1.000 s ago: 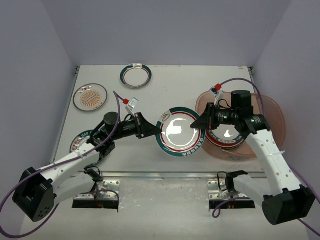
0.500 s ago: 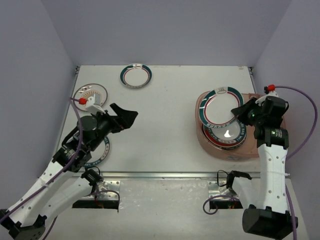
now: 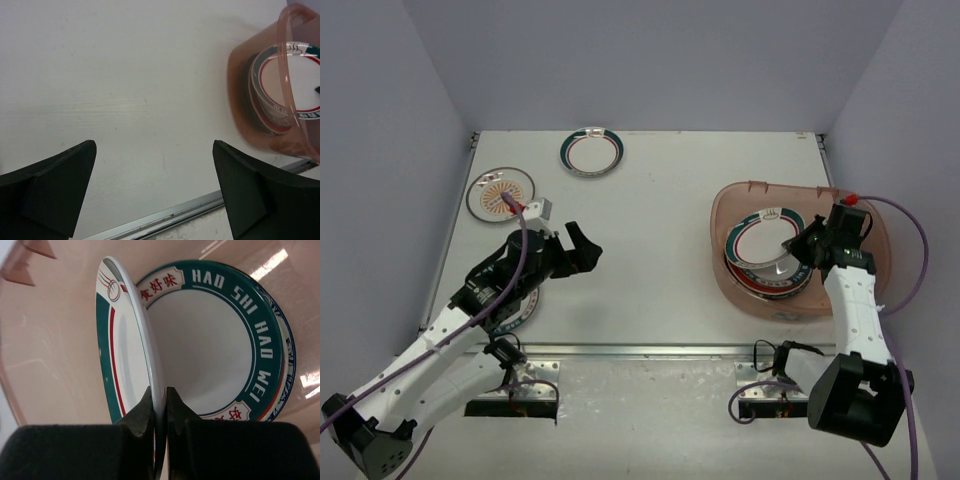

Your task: Place the plates into the plastic bin on the countertop

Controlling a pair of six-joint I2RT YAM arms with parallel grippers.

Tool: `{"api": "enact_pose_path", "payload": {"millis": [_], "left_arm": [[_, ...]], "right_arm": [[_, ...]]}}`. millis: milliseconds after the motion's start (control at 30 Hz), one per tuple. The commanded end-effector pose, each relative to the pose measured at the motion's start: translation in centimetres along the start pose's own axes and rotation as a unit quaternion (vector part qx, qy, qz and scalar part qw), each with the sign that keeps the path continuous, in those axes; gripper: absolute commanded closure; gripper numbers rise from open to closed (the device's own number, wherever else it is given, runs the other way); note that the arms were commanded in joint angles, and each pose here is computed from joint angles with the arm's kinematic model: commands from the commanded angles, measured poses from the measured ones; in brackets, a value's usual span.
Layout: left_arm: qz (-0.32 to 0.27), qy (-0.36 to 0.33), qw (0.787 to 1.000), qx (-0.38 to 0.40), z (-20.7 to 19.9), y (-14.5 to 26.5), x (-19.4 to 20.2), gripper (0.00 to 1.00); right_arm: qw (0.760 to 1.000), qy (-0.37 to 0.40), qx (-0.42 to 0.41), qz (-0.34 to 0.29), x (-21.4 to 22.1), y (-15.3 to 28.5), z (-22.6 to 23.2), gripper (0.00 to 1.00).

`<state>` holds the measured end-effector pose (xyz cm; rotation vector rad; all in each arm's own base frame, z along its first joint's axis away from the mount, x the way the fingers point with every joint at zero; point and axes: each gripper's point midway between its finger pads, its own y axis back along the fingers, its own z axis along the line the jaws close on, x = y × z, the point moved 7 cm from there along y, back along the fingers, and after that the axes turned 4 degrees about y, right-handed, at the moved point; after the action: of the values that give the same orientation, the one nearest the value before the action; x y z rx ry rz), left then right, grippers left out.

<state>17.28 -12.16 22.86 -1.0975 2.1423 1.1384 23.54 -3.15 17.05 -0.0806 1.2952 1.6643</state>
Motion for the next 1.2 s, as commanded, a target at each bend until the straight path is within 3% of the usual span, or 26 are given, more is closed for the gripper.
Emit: {"api": "enact_pose_path", "payload": {"millis": [0,67,200,233,300,333,400,600,700,767,833,900,1000,1067,1167], "left_arm": [[0.034,0.003,0.998,0.056,-0.5,-1.2,1.8,0.00],[0.039,0.004,0.998,0.053,-0.2,-1.4,2.3,0.00],[0.053,0.004,0.997,0.061,0.3,-1.7,3.4,0.00],[0.053,0.005,0.997,0.062,0.3,-1.7,3.5,0.00],[0.057,0.006,0.997,0.060,0.5,-1.9,3.8,0.00],[0.058,0.006,0.997,0.059,0.6,-2.0,3.9,0.00],[0.066,0.006,0.996,0.063,0.7,-2.1,4.4,0.00],[0.078,0.012,0.996,0.051,1.5,-2.7,5.4,0.00],[0.077,0.025,0.996,0.047,1.4,-3.3,5.4,0.00],[0.052,0.048,0.997,0.027,1.3,-3.9,4.7,0.00],[0.023,0.078,0.997,0.009,0.8,-5.0,3.5,0.00],[0.008,0.102,0.995,-0.012,0.5,-6.6,2.5,0.00],[-0.025,0.175,0.983,-0.045,1.6,-9.7,-0.5,0.00],[-0.038,0.230,0.972,-0.020,2.3,-11.6,-2.5,0.00],[-0.101,0.274,0.955,-0.056,4.7,-15.8,-5.4,0.00]], "right_arm": [[0.998,0.012,-0.042,-0.051,-1.9,-0.3,1.2,1.00],[0.997,0.012,-0.031,-0.065,-1.9,-0.2,0.9,0.84],[0.995,0.010,-0.005,-0.098,-1.6,0.2,-0.1,0.80],[0.994,0.011,-0.001,-0.105,-1.8,0.2,-0.2,0.73],[0.995,0.010,0.016,-0.101,-1.8,0.1,-0.5,0.45],[0.994,0.010,0.020,-0.103,-2.0,0.2,-0.5,0.43],[0.994,0.009,0.045,-0.103,-2.2,0.5,-0.9,0.28],[0.982,0.001,0.081,-0.170,-4.0,3.3,-1.1,0.13],[0.984,0.012,0.004,-0.180,-4.5,5.0,1.1,0.07],[0.981,0.036,-0.117,-0.148,-3.8,5.7,3.8,0.01],[0.959,0.061,-0.258,-0.097,-3.1,7.0,6.9,0.01],[0.904,0.098,-0.417,-0.013,-1.5,9.1,9.9,0.01],[0.853,0.168,-0.494,0.032,1.1,11.6,12.7,0.01],[0.840,0.203,-0.503,0.023,2.3,13.0,13.8,0.01],[0.802,0.229,-0.550,0.047,4.1,15.1,14.6,0.01]]}}
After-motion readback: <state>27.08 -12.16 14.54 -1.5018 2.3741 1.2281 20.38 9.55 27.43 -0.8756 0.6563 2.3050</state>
